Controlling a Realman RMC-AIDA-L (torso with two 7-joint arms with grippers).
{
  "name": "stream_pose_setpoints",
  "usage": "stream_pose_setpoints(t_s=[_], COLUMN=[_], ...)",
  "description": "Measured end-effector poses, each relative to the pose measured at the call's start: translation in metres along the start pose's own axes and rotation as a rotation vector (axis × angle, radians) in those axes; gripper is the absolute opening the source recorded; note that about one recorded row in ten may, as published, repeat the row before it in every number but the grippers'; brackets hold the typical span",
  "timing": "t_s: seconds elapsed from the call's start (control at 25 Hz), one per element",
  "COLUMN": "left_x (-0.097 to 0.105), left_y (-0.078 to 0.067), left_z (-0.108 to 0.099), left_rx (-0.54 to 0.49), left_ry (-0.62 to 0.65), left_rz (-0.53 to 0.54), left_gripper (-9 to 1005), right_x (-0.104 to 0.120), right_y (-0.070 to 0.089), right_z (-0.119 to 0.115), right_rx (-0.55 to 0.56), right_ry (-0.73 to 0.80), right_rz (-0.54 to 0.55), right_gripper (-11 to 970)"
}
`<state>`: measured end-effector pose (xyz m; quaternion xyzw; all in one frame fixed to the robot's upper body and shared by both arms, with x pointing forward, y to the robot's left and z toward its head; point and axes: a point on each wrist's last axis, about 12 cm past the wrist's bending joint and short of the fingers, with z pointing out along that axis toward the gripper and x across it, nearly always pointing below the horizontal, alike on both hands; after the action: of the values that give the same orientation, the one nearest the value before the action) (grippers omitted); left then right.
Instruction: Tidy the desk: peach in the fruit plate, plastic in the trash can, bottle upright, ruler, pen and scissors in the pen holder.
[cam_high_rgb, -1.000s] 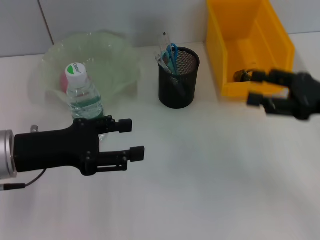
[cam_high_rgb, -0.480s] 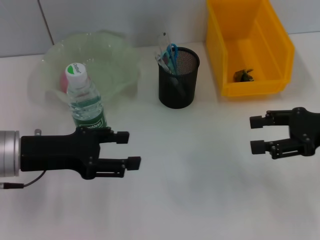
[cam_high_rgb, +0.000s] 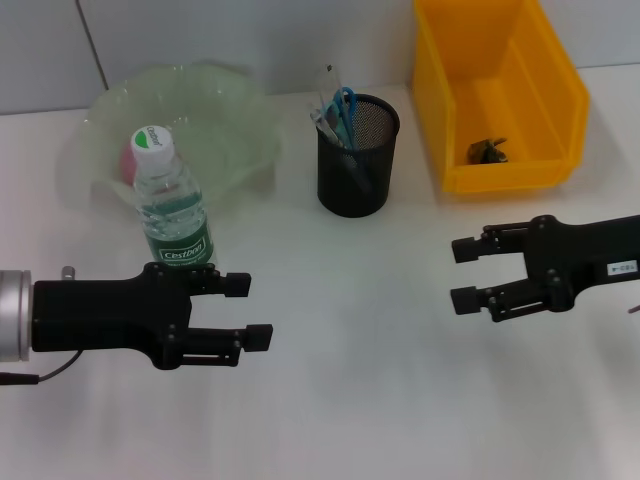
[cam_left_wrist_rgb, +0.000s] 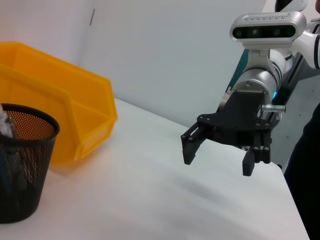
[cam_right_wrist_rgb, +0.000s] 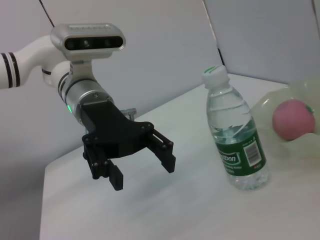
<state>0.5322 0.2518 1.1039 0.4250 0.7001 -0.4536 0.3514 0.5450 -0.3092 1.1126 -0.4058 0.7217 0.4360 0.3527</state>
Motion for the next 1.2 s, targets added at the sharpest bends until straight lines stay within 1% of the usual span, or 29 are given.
stream_pose_setpoints(t_s=[0.12,0.52,0.88,1.2], left_x=[0.001,0.001,0.0,-0.001], left_y=[0.0,-0.001,0.0,0.0], left_z=[-0.002,-0.007,-0.006,-0.005], left_rx=[0.002,0.002,-0.002,-0.002], left_ry=[0.002,-0.001,-0.001,-0.001], left_rz=[-0.001,-0.003,0.005,0.008], left_gripper=[783,783,783,783], right_x=[-0.001,-0.001,-0.001,-0.005], right_y=[0.001,0.002,0.003,0.003], right_z=[0.005,0.009,0.01,0.012], right_rx=[-0.01,-0.016,-0.025,-0.041], right_ry=[-0.003,-0.011,-0.017,-0.012], right_rz=[-0.002,-0.001,0.005,-0.001], right_gripper=[818,818,818,818])
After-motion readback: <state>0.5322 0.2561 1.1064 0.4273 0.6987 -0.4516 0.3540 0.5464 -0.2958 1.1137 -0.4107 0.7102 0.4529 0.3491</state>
